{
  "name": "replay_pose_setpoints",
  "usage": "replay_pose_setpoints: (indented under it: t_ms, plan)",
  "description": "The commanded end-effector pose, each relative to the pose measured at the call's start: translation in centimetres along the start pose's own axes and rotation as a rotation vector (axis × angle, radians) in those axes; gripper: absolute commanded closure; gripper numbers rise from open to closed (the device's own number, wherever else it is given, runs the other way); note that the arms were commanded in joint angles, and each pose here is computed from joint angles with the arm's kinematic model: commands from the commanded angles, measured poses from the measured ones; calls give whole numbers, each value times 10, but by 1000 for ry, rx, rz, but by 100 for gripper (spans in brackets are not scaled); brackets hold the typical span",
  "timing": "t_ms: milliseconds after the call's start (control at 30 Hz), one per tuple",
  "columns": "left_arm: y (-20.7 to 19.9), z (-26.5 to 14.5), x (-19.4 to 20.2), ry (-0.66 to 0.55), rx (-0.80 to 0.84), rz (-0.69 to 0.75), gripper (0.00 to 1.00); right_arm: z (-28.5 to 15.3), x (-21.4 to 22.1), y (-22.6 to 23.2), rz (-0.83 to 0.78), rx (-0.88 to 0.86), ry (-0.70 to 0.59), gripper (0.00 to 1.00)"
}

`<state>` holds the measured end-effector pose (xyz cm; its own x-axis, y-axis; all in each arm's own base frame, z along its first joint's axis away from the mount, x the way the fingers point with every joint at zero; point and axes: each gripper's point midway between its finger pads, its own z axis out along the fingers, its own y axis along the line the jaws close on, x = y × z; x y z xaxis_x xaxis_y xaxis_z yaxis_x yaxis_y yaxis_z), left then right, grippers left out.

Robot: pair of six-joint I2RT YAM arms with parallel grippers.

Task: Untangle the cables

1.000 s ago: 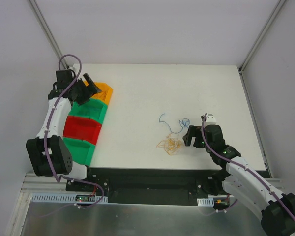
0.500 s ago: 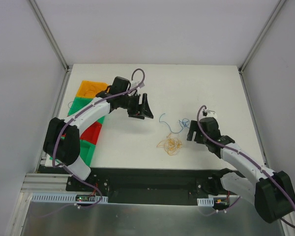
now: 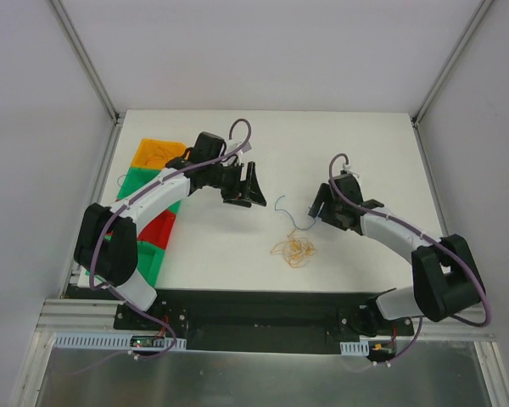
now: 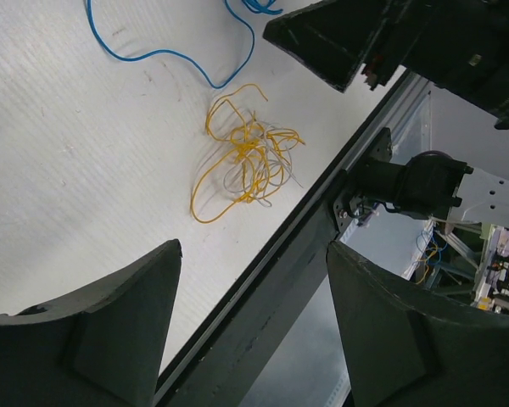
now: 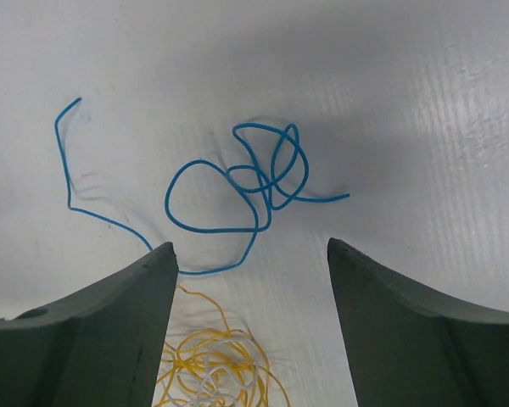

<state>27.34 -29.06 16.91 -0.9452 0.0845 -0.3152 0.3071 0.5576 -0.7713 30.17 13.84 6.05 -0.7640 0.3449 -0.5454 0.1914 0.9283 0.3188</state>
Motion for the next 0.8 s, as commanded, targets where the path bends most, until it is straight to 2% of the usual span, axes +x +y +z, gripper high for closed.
replay_pose_setpoints:
  t_ms: [0, 167, 367, 433, 567, 767]
  plan:
    - [-24, -16, -4, -36, 58, 51, 31, 10, -3, 19, 157, -35, 28, 28]
    - [-30, -21, -4, -51, 63, 69, 31, 28, -2, 23, 184, -16, 46, 42]
    - [-29, -22, -4, -55, 58, 77, 31, 25, -11, 20, 35, 29, -7, 56]
    - [-28, -21, -3, -53, 57, 75, 31, 25, -16, 15, -6, 66, -25, 56]
    - [-22, -17, -3, -47, 43, 69, 30, 28, -27, 9, -146, 140, -25, 41]
    - [-21, -12, -1, -17, 65, 44, 30, 39, -35, 17, -301, 163, -21, 41]
